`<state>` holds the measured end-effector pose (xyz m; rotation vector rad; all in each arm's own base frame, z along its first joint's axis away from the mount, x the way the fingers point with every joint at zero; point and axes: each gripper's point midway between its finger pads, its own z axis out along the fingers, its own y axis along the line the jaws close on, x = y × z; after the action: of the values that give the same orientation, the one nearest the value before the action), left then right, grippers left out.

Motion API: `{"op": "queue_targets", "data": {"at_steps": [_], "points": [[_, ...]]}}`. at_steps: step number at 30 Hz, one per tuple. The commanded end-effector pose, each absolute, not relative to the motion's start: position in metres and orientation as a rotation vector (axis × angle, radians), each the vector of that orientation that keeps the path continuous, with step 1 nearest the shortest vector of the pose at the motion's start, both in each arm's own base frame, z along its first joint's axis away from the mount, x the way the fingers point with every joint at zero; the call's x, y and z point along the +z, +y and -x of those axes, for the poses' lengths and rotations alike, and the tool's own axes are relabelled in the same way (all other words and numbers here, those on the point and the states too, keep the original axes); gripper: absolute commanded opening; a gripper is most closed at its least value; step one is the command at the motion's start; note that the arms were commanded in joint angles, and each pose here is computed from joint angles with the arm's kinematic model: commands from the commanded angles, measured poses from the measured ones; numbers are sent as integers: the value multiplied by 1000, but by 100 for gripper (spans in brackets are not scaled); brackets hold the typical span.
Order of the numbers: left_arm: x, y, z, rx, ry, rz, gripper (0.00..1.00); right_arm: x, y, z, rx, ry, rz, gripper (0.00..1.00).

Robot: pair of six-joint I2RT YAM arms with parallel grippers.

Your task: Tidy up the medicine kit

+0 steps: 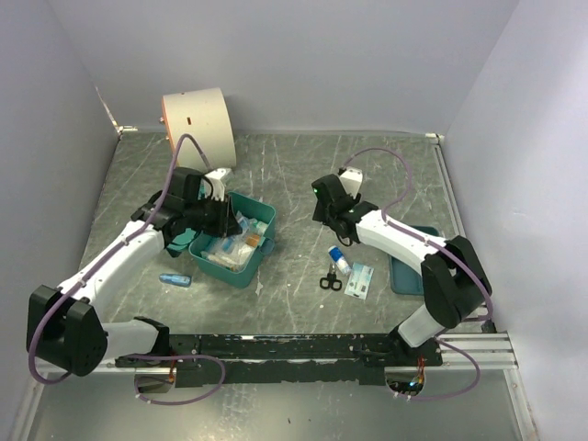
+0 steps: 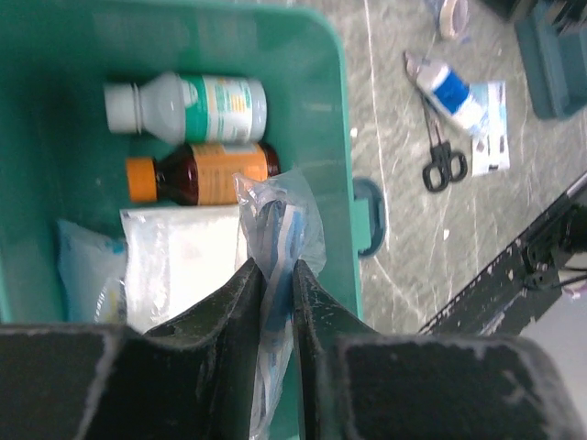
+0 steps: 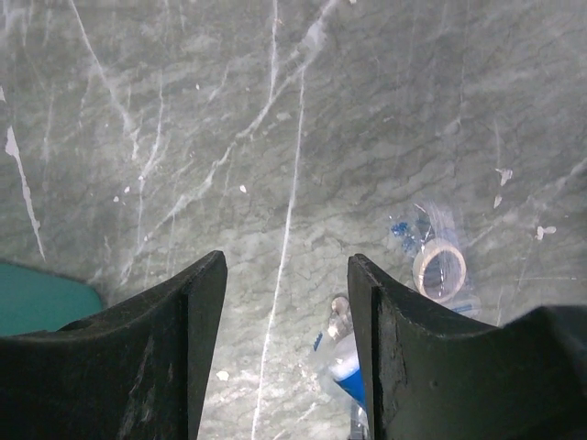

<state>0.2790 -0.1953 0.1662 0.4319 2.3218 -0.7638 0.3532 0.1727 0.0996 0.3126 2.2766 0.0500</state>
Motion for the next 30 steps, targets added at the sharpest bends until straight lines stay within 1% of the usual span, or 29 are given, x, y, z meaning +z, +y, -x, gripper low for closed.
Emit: {"op": "queue_targets", "data": {"at_steps": [1,9,13,15,18,20,22,24,28,29,30], "points": [[151,-195,-261,-819,2375,-431,28,111,167,-363,-4,2252,-336,55],[119,-200,-262,-853,2430,-403,30,108,166,-365,-2,2267,-304,55],[99,-201,-261,-862,2503,-383,34,106,164,-367,-4,2270,-306,55],[96,-193,-265,-787,2515,-361,38,105,164,-368,-2,2269,-303,55],[99,-176,-274,-643,2519,-312,49,105,163,-368,12,2269,-308,55],[103,-169,-277,-585,2511,-300,56,105,173,-368,99,2272,-278,55],[107,-163,-278,-541,2506,-296,61,107,182,-367,180,2260,-258,55],[110,-160,-280,-511,2498,-297,65,104,183,-364,203,2263,-256,55],[116,-159,-284,-497,2488,-308,66,104,178,-369,177,2268,-253,55],[117,-159,-286,-494,2486,-309,63,103,177,-369,171,2272,-250,55],[119,-159,-287,-487,2483,-310,58,103,176,-369,168,2272,-251,55]]}}
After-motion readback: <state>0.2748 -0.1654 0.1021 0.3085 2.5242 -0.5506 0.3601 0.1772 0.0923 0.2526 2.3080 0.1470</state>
